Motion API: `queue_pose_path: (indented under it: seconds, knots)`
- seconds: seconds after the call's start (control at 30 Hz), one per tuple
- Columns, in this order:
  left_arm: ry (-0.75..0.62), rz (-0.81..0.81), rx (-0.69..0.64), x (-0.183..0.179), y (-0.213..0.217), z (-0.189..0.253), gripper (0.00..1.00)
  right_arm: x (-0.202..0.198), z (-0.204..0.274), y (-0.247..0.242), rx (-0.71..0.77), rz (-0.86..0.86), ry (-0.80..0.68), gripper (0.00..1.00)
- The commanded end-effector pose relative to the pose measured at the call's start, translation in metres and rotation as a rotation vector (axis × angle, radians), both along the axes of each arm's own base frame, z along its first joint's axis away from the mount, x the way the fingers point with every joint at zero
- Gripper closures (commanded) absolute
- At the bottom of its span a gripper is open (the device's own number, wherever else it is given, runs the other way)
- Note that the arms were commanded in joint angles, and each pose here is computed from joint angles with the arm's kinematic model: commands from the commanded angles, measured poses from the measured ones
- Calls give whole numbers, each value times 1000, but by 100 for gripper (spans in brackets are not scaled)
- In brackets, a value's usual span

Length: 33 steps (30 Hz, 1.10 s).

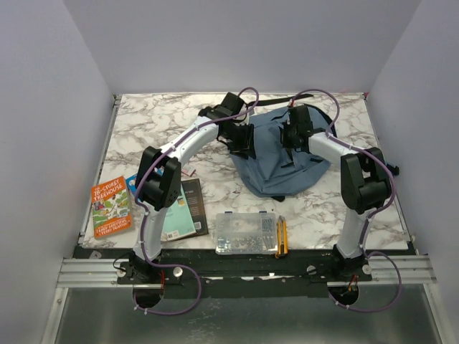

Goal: Pack the student bag
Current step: Place the stationery in the student bag.

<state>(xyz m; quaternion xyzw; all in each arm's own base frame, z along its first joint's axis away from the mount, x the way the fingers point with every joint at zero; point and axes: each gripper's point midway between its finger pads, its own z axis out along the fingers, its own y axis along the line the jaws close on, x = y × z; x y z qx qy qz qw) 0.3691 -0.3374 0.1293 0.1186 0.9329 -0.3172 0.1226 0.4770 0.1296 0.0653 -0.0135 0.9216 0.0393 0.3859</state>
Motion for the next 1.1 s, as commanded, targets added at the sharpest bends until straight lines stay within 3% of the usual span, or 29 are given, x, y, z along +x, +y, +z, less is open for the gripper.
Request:
queue_pose_path:
  seconds: [0.0, 0.3, 0.53, 0.87, 1.07]
  knots:
    - [-28, -28, -38, -6, -3, 20, 60, 3, -14, -20, -106, -45, 32, 99]
    - [21, -28, -20, -5, -5, -3, 60, 5, -16, -21, -113, -46, 14, 99]
    - [15, -27, -20, -5, -5, -2, 60, 13, 10, -14, -67, -34, -47, 99]
    - [37, -34, -33, -7, -9, -4, 60, 3, -35, -39, -222, -82, 63, 99]
    - [47, -36, -35, -7, -11, -8, 60, 0, -39, -17, -114, -21, 90, 99]
